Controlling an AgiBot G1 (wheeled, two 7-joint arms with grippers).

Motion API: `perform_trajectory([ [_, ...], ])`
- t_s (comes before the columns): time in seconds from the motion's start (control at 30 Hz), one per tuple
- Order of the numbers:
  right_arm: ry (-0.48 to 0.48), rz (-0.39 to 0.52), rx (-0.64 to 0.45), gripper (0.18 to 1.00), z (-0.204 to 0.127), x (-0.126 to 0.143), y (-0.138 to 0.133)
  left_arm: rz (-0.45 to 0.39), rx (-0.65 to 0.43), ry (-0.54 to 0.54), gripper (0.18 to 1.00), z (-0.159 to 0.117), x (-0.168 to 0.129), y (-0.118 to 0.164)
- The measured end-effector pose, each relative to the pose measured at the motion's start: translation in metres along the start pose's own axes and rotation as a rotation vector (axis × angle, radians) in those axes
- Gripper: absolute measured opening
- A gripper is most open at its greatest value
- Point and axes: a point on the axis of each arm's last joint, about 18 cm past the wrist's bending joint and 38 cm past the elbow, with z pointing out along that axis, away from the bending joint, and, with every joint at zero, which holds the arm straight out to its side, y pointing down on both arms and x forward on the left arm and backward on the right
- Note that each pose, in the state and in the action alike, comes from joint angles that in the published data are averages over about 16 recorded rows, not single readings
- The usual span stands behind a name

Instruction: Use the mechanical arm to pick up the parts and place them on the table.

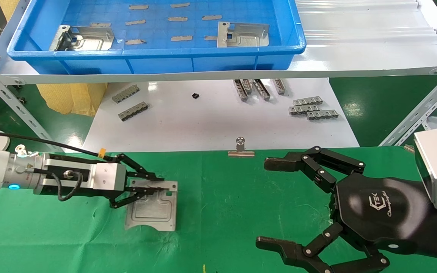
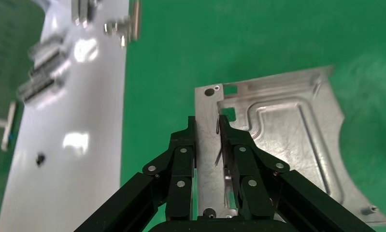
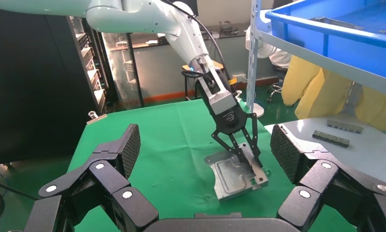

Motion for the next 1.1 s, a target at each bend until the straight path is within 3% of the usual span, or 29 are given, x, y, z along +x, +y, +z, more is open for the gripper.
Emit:
perform_trajectory([
  [0.37,0.0,0.0,0.0,1.0,0.0,0.0,0.0,-0.024,-0.06,-0.031,0.288,0.0,-0.001,0.015],
  [0.67,0.0,0.0,0.0,1.0,0.0,0.0,0.0,-0.14,0.036,-0.048,0.357,-0.008,0.004,0.005],
  [0.93,0.0,0.0,0.0,1.0,0.0,0.0,0.0,-0.282,0.161,-0.062,0.497,-0.013,0.013,-0.006],
  [1.1,0.0,0.0,0.0,1.0,0.0,0.0,0.0,-0.326,0.188,-0.071,0.602,-0.013,0.015,-0.007],
])
